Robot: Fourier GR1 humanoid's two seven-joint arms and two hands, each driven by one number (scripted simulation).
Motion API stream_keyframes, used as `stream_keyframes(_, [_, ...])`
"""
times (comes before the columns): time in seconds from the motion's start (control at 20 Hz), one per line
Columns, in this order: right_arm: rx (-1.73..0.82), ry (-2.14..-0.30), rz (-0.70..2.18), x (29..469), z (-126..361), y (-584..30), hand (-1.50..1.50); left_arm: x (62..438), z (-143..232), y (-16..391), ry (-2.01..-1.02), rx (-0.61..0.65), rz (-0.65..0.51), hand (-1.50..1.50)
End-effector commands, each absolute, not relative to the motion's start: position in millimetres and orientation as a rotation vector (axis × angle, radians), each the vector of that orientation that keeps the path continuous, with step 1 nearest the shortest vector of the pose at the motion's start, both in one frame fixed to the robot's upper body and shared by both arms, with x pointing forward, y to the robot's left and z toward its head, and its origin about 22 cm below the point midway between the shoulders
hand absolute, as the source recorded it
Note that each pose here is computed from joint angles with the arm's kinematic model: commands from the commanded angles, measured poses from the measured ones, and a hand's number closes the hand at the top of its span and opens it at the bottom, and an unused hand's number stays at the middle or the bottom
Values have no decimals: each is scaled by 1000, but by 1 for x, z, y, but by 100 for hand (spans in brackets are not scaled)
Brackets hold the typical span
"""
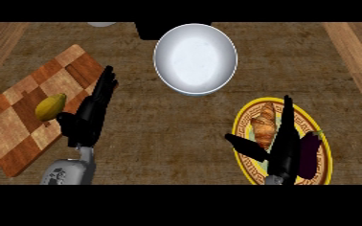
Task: Pick the croissant from the plate and place it in the bowl
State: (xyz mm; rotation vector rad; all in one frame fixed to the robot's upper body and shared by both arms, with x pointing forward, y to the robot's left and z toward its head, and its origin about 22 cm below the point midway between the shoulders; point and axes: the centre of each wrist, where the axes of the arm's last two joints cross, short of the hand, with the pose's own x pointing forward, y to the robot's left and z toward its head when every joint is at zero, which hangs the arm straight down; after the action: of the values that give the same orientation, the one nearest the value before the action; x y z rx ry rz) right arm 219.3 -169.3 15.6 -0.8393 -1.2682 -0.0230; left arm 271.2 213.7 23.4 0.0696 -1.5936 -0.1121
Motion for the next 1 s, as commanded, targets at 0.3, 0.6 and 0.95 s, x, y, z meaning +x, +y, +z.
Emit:
stream_keyframes(0.3, [-989,-1099,34,229,-21,-191,-150,271,29,234,-1596,64,-102,0])
stream_keyframes(0.6, [-954,-1092,80,237,-40,-187,-150,282,34,210,-1597,63,-120,0])
stream_keyframes(0.95, [-939,-1118,331,245,-41,-183,150,269,31,199,-1598,28,-106,0])
